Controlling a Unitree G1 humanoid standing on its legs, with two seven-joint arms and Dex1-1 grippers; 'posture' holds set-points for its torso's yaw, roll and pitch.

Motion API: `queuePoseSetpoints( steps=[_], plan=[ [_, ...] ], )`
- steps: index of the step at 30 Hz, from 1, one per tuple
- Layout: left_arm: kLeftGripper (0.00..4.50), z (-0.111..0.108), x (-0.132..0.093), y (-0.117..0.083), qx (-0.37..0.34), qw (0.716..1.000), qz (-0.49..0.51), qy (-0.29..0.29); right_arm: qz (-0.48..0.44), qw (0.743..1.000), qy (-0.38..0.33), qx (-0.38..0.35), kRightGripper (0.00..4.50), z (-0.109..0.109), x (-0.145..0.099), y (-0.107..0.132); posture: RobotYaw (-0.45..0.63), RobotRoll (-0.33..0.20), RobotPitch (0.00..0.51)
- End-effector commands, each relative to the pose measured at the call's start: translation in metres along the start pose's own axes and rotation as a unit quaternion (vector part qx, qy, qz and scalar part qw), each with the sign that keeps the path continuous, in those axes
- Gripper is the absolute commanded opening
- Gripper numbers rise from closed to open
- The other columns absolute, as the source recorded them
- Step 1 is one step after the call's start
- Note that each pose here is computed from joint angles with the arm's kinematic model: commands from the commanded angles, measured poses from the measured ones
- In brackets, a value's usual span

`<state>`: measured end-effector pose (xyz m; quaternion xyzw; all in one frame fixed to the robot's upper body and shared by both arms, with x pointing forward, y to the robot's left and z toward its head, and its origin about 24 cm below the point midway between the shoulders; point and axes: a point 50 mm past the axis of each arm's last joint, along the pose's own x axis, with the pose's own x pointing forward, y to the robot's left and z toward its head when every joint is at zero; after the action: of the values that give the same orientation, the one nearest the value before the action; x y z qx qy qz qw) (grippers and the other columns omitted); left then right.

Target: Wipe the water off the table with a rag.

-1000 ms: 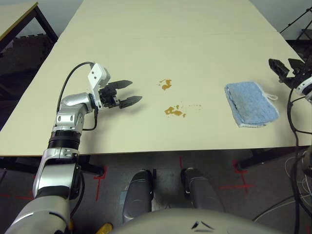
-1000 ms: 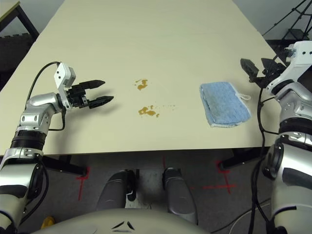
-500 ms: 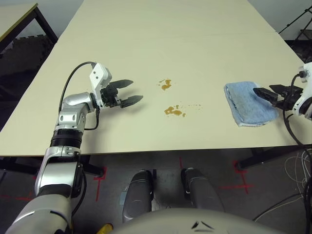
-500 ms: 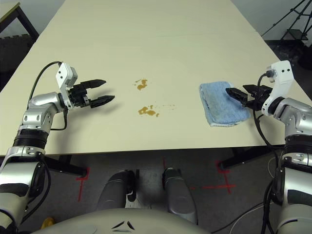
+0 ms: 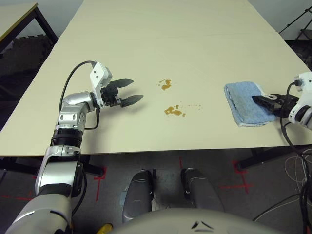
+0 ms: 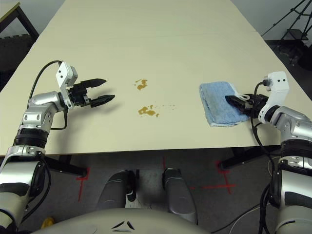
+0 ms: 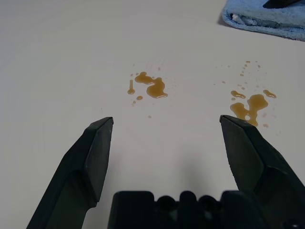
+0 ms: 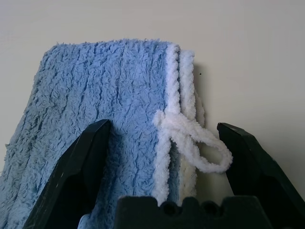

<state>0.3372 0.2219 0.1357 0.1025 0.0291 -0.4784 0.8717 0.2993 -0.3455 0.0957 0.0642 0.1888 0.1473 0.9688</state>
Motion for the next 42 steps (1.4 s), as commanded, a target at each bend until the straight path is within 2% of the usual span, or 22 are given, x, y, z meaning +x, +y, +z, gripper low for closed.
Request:
queuePoseSetpoints(
  steps=[1,13,18,20,22,27,31,39,42],
  plan=[
    [4.50,-0.002,0.002,-0.001,0.002,1.000,-0.002,0.007,0.017,0.999,0.027,0.009,4.46,-0.013,0.004,0.005,-0.12,0.000,0.126],
    [4.50,-0.003,0.000,0.001,0.003,1.000,0.004,0.009,0.123,0.990,0.071,-0.001,4.46,-0.021,0.011,0.039,-0.12,0.000,0.127],
    [4.50,-0.003,0.001,0.001,0.002,1.000,0.004,0.011,0.130,0.988,0.083,-0.008,4.46,-0.026,0.012,0.045,-0.13,0.000,0.130],
    [4.50,-0.003,0.001,0.001,0.003,1.000,0.004,0.012,0.115,0.990,0.079,-0.009,4.08,-0.026,0.013,0.042,-0.13,0.000,0.131],
    [4.50,-0.003,0.000,0.001,0.003,1.000,0.003,0.013,0.104,0.992,0.076,-0.009,3.53,-0.026,0.013,0.039,-0.13,0.000,0.131],
    [4.50,-0.002,0.000,0.002,0.004,1.000,0.001,0.014,0.097,0.993,0.063,-0.013,1.61,-0.021,0.012,0.038,-0.13,0.000,0.129],
    [4.50,-0.002,0.000,0.003,0.006,1.000,0.001,0.016,0.093,0.994,0.044,-0.018,0.16,-0.009,0.011,0.037,-0.13,0.000,0.129],
    [4.50,-0.004,-0.004,0.004,-0.003,1.000,-0.003,0.023,0.110,0.993,-0.018,0.031,0.06,0.026,0.010,0.046,-0.14,0.000,0.111],
    [4.50,-0.006,-0.011,0.002,-0.006,0.999,-0.019,0.025,0.120,0.991,-0.045,0.041,0.06,0.042,0.014,0.057,-0.14,0.000,0.111]
  ],
)
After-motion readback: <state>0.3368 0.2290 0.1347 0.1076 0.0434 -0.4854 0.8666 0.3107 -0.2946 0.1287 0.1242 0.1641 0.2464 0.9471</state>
